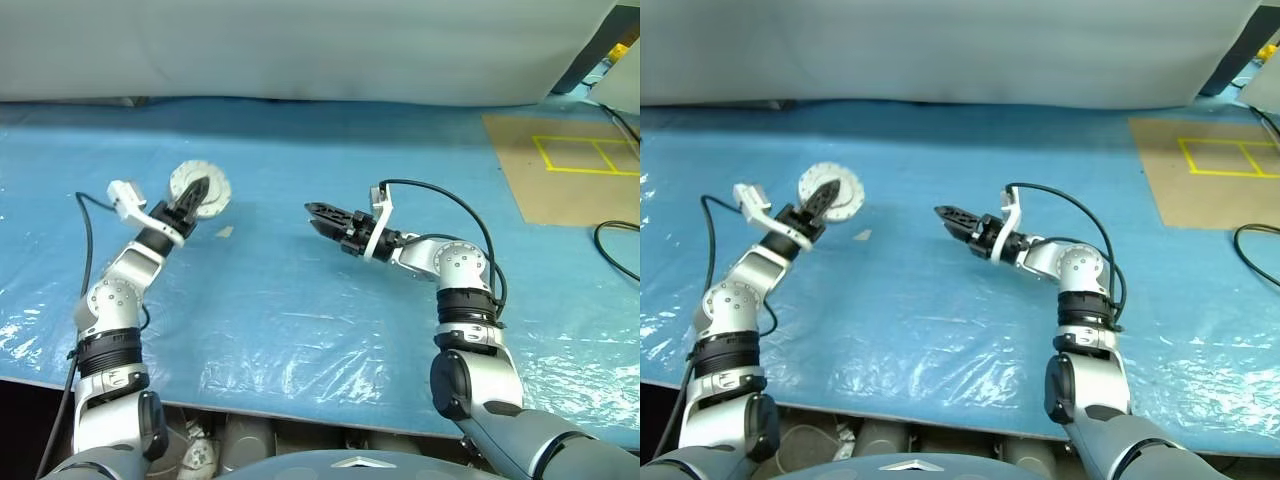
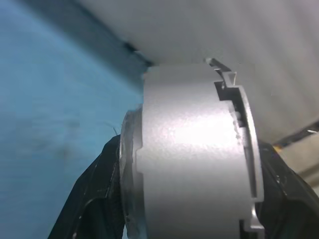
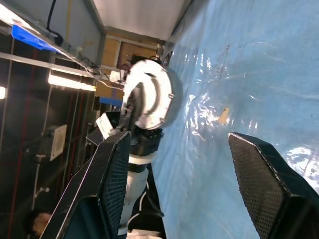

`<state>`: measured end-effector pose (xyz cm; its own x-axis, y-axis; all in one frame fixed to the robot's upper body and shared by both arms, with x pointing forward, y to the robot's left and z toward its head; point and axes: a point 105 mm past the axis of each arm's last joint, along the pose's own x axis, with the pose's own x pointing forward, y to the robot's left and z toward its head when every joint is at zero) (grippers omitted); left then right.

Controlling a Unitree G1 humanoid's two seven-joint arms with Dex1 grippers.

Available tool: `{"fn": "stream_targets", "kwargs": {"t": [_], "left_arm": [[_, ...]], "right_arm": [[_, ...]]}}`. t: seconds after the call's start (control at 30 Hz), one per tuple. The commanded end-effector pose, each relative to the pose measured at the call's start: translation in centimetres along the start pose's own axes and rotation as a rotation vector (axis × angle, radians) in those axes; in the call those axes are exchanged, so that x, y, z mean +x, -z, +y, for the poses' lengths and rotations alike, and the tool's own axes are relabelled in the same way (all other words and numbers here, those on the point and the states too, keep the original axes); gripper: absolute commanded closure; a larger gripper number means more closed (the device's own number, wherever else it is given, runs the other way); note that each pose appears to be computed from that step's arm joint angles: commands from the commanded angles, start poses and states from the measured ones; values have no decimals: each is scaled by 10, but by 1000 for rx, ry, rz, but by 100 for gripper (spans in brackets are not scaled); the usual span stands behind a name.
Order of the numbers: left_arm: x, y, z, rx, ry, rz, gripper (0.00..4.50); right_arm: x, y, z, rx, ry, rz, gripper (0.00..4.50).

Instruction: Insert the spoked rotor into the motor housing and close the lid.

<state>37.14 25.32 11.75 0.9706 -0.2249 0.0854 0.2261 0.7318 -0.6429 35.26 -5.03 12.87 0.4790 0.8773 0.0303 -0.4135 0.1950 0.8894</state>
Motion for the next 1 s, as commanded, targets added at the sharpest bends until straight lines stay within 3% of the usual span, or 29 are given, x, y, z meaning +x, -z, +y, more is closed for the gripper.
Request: {"fn": "stream_targets", "kwargs": {"t": [0.03, 0.33, 0.53, 0.83, 1.0], "left_arm": [[-3, -26, 9, 97, -35, -84, 164], [4, -3, 35, 115, -105, -9, 164], [-10, -4, 72, 184, -273, 34, 3], [-59, -49, 123, 279, -507, -45, 3], [-79, -55, 133, 288, -500, -15, 3]], "right_arm": [[-10, -5, 8, -54, -26, -16, 123], [-17, 3, 7, -90, -13, -7, 123], [-15, 9, 3, -89, -3, 9, 120], [-12, 16, -3, -94, 10, 25, 120], [-11, 17, -8, -101, 31, 34, 120]]}}
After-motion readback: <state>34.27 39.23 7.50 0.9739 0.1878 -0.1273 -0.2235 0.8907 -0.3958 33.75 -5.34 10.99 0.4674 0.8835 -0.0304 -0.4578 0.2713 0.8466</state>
